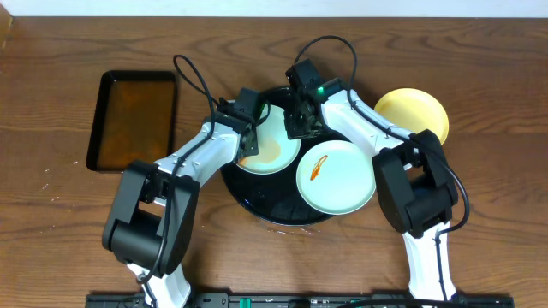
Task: Clean dirty plates on tray and stack at the side
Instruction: 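Scrub the held green plate with the sponge in the left gripper, then lift the sponge away and raise the green plate with the right gripper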
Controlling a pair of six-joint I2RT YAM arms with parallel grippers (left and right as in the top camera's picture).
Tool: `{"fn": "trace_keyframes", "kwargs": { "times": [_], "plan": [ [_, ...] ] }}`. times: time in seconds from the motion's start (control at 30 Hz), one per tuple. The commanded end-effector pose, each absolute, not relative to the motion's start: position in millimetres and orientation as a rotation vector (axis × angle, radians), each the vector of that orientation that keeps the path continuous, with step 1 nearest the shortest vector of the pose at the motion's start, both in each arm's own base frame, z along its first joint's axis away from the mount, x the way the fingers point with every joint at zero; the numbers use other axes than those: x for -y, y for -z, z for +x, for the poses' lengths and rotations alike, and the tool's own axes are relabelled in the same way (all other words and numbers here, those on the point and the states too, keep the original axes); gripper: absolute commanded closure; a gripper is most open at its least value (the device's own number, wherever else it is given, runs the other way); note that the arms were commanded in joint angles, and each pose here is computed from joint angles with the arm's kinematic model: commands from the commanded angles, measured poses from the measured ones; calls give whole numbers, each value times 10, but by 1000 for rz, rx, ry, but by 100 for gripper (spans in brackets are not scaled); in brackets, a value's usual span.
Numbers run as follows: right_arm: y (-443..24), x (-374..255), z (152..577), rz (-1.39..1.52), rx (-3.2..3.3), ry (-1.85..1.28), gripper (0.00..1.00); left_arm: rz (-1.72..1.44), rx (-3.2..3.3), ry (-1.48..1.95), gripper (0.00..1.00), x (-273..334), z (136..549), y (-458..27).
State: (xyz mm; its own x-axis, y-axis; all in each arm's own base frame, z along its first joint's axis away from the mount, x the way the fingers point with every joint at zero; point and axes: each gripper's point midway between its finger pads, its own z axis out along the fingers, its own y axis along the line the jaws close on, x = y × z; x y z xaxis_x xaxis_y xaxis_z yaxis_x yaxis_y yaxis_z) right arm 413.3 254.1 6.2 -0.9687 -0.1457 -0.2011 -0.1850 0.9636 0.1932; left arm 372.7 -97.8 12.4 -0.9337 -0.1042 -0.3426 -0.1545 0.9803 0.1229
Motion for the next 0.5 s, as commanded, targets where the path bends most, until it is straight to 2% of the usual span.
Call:
{"fn": "trace_keyframes", "kwargs": {
  "times": [0.0,0.23,0.47],
  "plan": [
    [194,-2330,4041,-214,-2989,-179,98,-119,-2680,-484,92,588,3797,-365],
    [195,-2330,4036,-215,-2991,-179,98,-172,-2512,-410,93,577,3910,-1052],
    [92,-2341,4064,-213,-2982,-186,99,-302,-2336,-251,92,541,3786,-1835]
  ]
}}
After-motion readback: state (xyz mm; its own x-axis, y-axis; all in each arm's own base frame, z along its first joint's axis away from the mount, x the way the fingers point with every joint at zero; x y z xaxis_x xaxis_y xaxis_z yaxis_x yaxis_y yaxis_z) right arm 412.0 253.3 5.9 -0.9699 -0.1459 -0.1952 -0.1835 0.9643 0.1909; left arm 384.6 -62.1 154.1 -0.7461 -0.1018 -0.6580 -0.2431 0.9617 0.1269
